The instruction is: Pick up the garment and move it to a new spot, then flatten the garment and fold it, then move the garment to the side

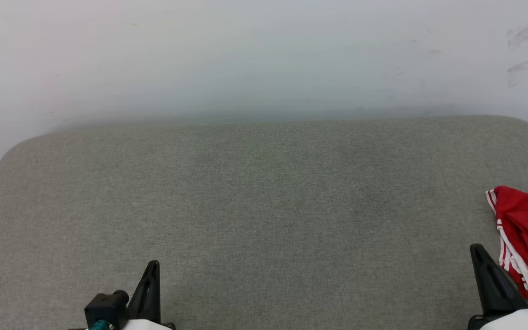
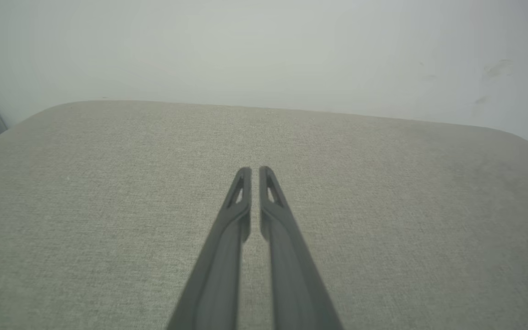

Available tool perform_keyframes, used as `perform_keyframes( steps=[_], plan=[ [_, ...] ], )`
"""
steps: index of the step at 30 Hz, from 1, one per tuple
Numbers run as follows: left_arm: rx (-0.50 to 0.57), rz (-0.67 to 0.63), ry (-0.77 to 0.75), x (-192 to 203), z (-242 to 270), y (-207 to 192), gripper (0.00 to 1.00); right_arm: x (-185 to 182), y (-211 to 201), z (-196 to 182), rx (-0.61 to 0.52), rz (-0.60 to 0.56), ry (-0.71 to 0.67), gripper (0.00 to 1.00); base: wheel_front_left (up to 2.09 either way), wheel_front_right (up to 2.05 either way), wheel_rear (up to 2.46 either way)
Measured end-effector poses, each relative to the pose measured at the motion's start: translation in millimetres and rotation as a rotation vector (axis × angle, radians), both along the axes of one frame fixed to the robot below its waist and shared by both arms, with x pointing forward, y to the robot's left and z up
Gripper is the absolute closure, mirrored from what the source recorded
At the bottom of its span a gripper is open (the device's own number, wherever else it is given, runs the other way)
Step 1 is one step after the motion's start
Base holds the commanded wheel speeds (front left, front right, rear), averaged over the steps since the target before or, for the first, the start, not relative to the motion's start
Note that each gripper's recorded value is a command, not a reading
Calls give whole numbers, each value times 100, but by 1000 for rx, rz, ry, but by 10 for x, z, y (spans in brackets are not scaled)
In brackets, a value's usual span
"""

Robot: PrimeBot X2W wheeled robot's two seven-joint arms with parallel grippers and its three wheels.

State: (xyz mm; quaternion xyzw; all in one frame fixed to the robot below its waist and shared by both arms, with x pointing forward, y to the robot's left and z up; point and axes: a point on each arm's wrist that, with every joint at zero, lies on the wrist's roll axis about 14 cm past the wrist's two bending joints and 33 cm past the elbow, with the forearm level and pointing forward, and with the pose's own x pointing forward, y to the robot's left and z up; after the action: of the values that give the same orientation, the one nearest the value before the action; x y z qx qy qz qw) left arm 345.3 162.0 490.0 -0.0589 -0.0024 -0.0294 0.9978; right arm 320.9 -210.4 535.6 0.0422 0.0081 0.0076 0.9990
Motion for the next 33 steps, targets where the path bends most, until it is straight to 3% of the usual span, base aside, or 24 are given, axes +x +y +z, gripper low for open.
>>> perform_keyframes(
  steps=[33],
  plan=[
    [-581, 93, 142, 157, -126, 205, 100, 232, 53, -175, 607, 8, 17, 100, 0, 0, 0]
  ],
)
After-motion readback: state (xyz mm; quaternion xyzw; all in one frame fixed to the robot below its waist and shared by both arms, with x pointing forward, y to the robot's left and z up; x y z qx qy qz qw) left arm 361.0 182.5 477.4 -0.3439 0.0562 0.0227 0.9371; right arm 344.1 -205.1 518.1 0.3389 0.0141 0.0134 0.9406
